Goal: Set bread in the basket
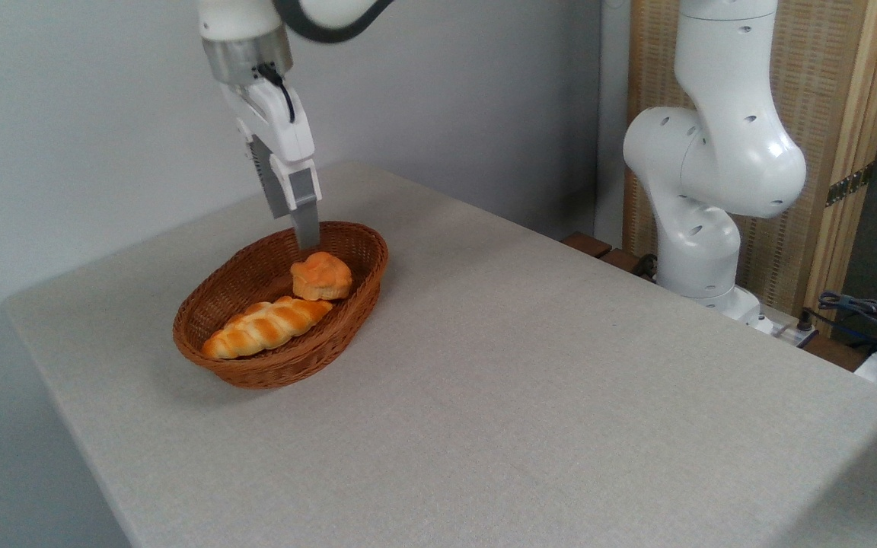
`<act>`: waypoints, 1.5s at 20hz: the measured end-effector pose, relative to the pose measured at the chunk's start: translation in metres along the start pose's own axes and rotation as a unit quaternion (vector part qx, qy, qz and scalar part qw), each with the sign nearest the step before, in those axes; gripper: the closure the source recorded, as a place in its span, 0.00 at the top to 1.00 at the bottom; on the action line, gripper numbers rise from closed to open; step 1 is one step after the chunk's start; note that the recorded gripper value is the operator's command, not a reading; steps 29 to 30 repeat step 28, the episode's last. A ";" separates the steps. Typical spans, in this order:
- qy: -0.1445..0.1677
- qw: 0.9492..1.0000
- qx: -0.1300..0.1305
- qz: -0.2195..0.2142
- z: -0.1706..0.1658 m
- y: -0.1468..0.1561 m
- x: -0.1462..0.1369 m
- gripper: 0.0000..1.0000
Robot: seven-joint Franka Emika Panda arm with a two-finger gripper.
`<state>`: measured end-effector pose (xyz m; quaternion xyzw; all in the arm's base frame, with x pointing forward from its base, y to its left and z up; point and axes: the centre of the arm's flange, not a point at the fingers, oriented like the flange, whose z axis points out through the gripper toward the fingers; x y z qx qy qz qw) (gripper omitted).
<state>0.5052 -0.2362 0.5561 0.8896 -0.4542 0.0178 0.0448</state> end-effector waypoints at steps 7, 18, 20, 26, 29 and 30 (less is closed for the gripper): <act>0.013 0.999 0.031 -0.020 -0.042 -0.114 -0.085 1.00; -0.016 0.998 0.033 -0.059 -0.083 -0.161 -0.157 1.00; -0.013 0.998 0.027 -0.057 -0.083 -0.158 -0.154 1.00; -0.014 0.998 0.023 -0.053 -0.080 -0.156 -0.149 1.00; -0.014 0.998 0.023 -0.052 -0.080 -0.155 -0.148 1.00; -0.014 0.998 0.023 -0.052 -0.080 -0.155 -0.148 1.00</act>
